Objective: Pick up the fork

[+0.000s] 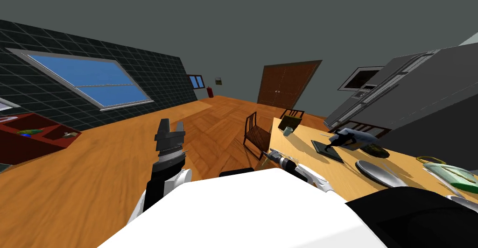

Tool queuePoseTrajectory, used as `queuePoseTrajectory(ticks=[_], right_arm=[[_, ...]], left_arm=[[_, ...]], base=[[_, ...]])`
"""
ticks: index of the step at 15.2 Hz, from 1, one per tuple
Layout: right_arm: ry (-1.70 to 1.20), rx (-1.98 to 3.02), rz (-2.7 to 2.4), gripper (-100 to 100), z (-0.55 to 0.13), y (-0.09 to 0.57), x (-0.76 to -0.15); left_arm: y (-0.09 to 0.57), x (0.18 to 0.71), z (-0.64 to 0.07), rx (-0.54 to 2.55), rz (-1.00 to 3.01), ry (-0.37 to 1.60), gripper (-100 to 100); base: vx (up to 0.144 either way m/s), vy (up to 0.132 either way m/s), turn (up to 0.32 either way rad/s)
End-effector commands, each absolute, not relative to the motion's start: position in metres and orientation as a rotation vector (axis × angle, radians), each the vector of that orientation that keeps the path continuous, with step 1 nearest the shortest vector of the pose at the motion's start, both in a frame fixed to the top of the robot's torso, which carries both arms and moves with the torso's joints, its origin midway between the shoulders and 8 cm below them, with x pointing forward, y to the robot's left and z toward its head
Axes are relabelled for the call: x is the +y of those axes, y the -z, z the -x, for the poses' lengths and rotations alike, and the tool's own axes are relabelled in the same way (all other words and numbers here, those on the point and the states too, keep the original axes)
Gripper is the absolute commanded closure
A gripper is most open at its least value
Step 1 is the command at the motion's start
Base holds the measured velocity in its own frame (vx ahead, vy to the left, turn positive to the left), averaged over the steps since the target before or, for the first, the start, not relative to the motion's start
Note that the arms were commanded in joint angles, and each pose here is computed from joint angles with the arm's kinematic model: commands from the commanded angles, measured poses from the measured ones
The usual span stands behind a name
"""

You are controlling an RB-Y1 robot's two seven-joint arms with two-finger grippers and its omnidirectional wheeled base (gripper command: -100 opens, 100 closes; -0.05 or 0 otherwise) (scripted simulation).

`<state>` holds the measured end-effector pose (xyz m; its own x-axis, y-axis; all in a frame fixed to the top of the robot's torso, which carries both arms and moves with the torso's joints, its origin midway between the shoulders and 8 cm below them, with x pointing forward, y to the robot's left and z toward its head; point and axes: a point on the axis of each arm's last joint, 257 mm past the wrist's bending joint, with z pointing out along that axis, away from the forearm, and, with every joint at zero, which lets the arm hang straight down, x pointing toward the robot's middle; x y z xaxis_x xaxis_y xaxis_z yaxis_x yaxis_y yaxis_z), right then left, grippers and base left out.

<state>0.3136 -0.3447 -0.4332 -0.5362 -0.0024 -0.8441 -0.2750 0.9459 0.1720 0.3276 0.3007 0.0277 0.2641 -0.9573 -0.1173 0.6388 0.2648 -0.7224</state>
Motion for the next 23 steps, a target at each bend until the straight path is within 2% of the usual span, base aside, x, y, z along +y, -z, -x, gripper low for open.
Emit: queuePoseTrajectory(ticks=[1,9,13,16,18,23], right_arm=[[-0.303,2.168,0.241,-100,-0.3,0.45,-0.362],[-0.153,2.328,0.408,-100,-0.253,0.489,-0.424],[-0.03,2.46,0.571,-100,-0.205,0.51,-0.48],[-0.015,2.474,0.565,-100,-0.2,0.513,-0.488],[0.057,2.555,0.663,-100,-0.166,0.52,-0.524],[0.128,2.637,0.747,-100,-0.13,0.523,-0.56]], left_arm=[[-0.028,0.301,-0.328,0.619,0.618,1.176,0],[-0.028,0.301,-0.328,0.619,0.618,1.176,0],[-0.028,0.301,-0.328,0.619,0.618,1.176,0],[-0.028,0.301,-0.328,0.619,0.618,1.176,0],[-0.028,0.301,-0.328,0.619,0.618,1.176,0],[-0.028,0.301,-0.328,0.619,0.618,1.176,0]], base=[[0.045,0.018,0.134],[0.044,0.0,0.108],[0.04,-0.016,0.139],[0.041,-0.024,0.074],[0.03,-0.018,0.134],[0.032,-0.027,0.092]])
